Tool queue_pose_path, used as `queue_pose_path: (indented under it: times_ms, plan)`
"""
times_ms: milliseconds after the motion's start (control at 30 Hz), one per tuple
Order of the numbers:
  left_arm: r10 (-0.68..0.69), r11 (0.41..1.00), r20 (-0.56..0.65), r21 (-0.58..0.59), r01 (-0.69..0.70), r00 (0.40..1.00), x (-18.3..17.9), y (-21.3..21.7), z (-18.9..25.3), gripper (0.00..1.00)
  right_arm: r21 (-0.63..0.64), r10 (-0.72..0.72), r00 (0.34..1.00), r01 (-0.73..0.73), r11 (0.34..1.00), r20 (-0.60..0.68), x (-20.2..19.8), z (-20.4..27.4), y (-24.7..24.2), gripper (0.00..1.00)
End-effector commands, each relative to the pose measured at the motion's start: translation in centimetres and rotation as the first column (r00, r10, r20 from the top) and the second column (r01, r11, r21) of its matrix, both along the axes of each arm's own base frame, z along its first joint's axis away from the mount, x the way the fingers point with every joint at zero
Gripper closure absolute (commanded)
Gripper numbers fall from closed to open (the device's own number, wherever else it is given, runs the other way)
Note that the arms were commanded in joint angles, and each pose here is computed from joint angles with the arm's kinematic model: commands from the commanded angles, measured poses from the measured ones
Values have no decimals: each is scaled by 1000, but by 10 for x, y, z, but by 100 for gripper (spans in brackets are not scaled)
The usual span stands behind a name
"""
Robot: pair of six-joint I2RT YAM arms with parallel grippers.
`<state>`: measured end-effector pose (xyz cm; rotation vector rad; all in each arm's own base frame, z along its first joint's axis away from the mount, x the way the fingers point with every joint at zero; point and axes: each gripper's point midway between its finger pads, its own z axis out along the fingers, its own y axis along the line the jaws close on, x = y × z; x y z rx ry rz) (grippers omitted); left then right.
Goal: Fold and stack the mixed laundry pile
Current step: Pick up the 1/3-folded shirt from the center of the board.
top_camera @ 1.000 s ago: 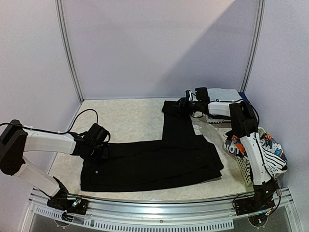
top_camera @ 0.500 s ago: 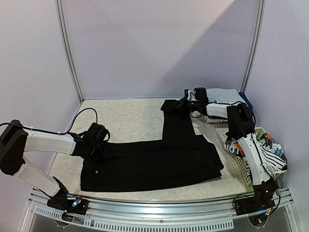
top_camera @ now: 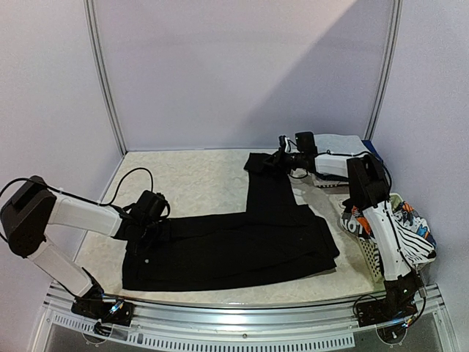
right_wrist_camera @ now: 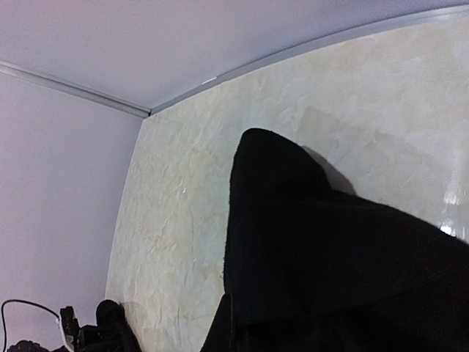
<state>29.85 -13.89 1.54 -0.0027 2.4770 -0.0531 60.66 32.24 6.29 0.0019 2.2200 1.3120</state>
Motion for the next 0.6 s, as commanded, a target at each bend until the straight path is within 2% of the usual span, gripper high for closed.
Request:
queue_pose_path:
  times_ms: [0,333,467,567]
  plan:
    - [2,1000,30,-13,-1,1000,15,-3,-5,62,-12,83,978,-82,997,190,-32,126,8,100]
    - [13,999,91,-50,-9,996,61,-11,3,64,-31,148,901,-148,988,407,-132,294,10,100]
    - [7,998,120,-59,0,993,79,-16,22,64,-54,192,878,-187,981,438,-182,323,25,100]
    - [-9,997,154,-69,19,988,82,-18,49,60,-63,214,860,-209,976,463,-221,335,39,100]
